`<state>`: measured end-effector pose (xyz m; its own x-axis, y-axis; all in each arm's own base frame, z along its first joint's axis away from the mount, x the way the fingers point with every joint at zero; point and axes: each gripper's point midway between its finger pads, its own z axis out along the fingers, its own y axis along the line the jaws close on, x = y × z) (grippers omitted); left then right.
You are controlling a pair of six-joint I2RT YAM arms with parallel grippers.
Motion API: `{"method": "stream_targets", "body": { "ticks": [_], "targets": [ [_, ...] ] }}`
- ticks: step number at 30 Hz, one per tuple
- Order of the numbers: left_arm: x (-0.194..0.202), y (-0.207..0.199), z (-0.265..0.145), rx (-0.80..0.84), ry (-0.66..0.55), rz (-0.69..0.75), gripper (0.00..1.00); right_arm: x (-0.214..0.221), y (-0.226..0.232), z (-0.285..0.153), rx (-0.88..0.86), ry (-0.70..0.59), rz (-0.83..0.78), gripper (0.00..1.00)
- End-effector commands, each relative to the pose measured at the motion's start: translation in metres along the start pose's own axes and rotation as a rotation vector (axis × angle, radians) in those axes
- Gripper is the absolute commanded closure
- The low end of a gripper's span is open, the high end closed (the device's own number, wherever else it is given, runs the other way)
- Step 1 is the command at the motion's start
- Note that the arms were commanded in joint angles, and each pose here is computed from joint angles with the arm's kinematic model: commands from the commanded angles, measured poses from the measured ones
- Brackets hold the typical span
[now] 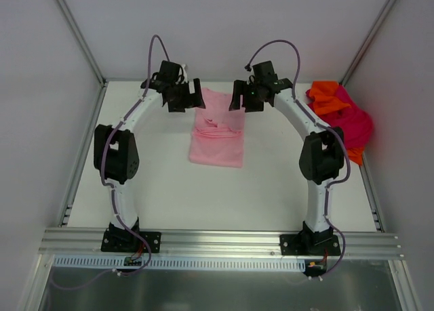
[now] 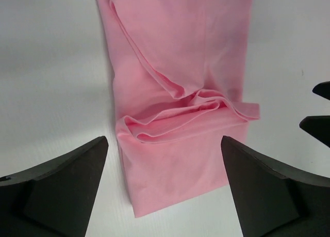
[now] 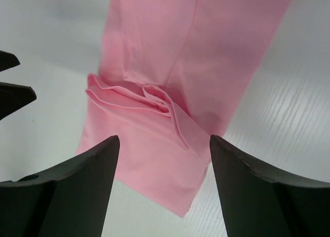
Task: Fold and stack the t-shirts
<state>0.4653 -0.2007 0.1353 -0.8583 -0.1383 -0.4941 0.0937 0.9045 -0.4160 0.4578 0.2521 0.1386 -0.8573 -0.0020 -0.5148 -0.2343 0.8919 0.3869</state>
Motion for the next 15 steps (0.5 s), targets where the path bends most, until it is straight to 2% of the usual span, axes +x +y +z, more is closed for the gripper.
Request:
{"method": "stream_targets", "body": {
  "ticks": [1, 2, 3, 4, 5, 6, 7, 8, 9, 11, 15],
  "targets": [
    [-0.016, -0.010, -0.048, 0.006, -0.049, 0.056, 0.06, -0.032, 0.026, -0.059, -0.059, -0.103, -0.113, 0.25],
    [-0.020, -0.020, -0.066, 0.039, -0.087, 0.061, 0.10, -0.026, 0.025, -0.062, -0.061, -0.095, -0.117, 0.31],
    [0.005, -0.015, -0.060, 0.050, -0.035, 0.024, 0.19, -0.025, 0.030, -0.077, -0.072, -0.116, -0.123, 0.46],
    [0.012, -0.016, -0.063, 0.062, -0.037, 0.009, 0.26, -0.020, 0.031, -0.081, -0.081, -0.114, -0.123, 0.58],
    [0.030, -0.012, -0.064, 0.069, -0.039, -0.004, 0.50, 0.001, 0.026, -0.071, -0.085, -0.075, -0.115, 0.68],
    [0.041, -0.011, -0.062, 0.077, -0.036, -0.022, 0.62, 0.010, 0.024, -0.071, -0.084, -0.072, -0.116, 0.77],
    [0.048, -0.018, -0.068, 0.109, -0.044, -0.041, 0.73, 0.011, 0.026, -0.077, -0.090, -0.104, -0.127, 0.91],
    [0.058, -0.016, -0.063, 0.116, -0.035, -0.053, 0.82, 0.022, 0.023, -0.074, -0.086, -0.087, -0.126, 0.95],
    [0.073, -0.011, -0.053, 0.119, -0.017, -0.085, 0.98, 0.046, 0.014, -0.062, -0.074, -0.030, -0.109, 0.99],
    [0.091, -0.011, -0.041, 0.136, 0.026, -0.097, 1.00, 0.070, 0.009, -0.049, -0.071, 0.030, -0.104, 0.99],
    [0.101, -0.010, -0.017, 0.151, 0.077, -0.123, 1.00, 0.089, 0.002, -0.025, -0.046, 0.081, -0.097, 0.99]
  ]
}}
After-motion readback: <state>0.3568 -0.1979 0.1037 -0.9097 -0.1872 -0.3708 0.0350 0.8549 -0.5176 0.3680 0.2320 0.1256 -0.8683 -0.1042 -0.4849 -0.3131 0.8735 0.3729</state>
